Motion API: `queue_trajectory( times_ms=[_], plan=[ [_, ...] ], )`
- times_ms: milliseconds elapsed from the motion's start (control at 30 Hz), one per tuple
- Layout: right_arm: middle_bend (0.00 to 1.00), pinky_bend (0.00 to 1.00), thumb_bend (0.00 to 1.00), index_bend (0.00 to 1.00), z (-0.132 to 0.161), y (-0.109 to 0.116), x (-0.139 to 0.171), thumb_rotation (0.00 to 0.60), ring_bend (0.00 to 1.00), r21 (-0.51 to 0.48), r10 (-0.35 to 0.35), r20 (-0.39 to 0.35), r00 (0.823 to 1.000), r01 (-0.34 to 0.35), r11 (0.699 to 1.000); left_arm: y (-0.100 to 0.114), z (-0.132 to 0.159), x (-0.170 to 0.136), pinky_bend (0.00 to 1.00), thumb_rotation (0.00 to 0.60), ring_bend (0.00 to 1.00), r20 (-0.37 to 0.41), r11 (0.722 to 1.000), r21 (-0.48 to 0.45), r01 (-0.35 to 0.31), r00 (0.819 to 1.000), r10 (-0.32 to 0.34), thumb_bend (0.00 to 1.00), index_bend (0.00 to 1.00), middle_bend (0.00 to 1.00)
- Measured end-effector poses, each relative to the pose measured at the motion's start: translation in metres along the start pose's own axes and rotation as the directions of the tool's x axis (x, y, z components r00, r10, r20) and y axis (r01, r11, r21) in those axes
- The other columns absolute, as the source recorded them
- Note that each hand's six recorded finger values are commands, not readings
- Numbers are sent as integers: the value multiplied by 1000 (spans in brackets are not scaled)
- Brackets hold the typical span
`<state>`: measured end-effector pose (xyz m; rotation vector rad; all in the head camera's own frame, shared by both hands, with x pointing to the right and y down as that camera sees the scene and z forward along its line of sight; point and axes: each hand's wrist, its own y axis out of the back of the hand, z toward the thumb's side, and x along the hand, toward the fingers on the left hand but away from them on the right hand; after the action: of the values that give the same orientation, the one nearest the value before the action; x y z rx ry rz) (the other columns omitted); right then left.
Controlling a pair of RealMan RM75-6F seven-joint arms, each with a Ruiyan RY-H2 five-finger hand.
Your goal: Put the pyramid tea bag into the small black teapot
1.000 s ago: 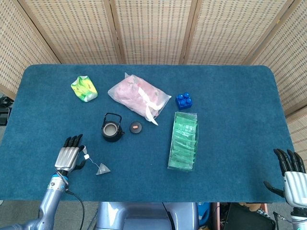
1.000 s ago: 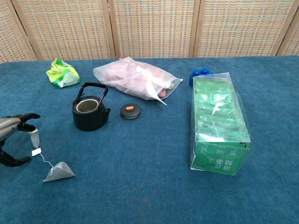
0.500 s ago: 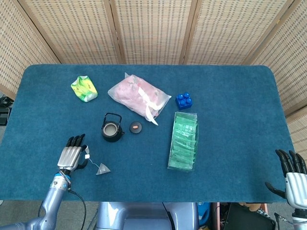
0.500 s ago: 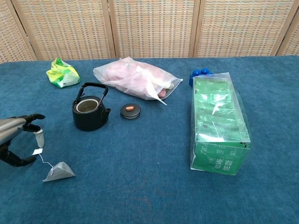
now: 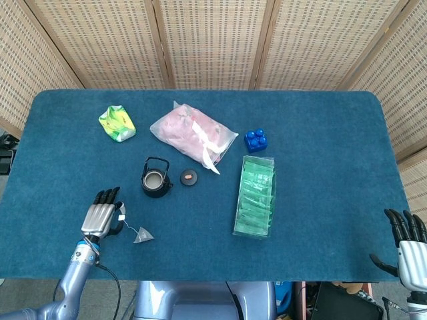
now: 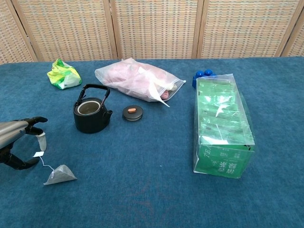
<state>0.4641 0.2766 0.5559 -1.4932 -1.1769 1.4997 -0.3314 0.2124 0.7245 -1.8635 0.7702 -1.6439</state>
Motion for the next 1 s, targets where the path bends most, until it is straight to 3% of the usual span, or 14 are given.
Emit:
queue_trajectory(
  times_ms=[1000],
  plan=[
    [200, 100, 122, 115, -1, 1, 1, 600, 34, 3, -3, 9, 1000, 2, 1000, -3, -2, 2, 0, 600, 0, -5, 1000, 0, 7, 1000, -7, 359, 520, 20]
  ],
)
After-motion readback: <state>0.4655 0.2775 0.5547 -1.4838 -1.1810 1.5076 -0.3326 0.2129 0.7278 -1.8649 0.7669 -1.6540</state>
